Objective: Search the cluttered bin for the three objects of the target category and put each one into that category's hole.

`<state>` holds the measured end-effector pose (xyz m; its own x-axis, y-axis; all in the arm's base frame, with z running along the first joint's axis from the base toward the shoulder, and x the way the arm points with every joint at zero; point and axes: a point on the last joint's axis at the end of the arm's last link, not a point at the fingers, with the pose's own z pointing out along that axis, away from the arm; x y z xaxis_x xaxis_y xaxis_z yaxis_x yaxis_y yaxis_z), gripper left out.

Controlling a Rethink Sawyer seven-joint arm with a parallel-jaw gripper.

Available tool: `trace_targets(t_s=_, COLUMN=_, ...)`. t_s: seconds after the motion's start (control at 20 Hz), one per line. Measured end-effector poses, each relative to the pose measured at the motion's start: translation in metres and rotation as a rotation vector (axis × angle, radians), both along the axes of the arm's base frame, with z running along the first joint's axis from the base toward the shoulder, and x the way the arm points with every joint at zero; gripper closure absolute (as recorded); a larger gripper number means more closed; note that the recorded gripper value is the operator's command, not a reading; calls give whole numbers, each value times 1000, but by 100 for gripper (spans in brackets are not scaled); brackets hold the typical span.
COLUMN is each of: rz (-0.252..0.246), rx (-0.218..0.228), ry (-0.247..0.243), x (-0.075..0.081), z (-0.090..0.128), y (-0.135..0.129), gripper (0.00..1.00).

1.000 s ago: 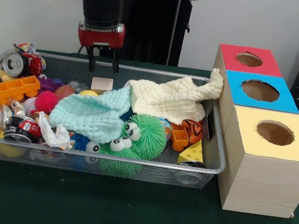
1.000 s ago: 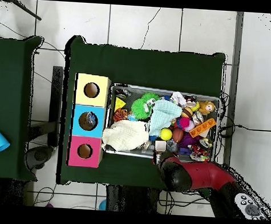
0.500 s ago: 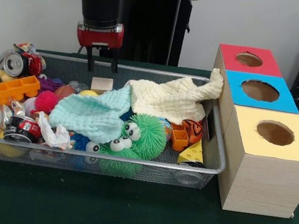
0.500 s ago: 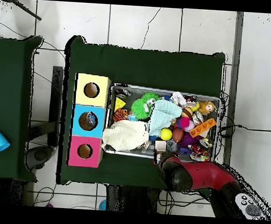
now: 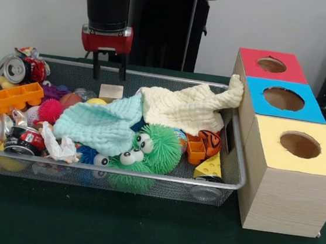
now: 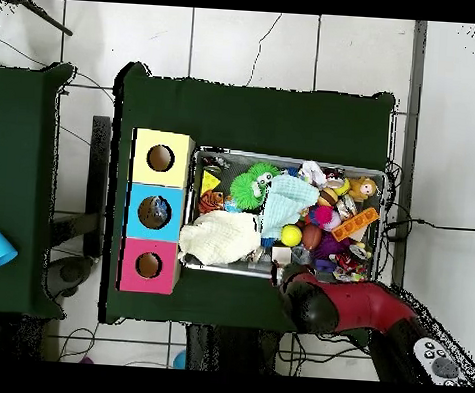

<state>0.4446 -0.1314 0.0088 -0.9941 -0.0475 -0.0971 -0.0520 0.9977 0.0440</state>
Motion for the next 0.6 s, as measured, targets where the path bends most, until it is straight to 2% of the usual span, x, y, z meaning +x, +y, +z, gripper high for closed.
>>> trace_targets(t_s=0.3, rz=12, rx=0, ry=5, x=-1, z=-6, y=1, gripper=0)
trace_targets(t_s=0.6, rz=52, rx=-12, ry=22, x=-8, z=-19, y=11, gripper=0)
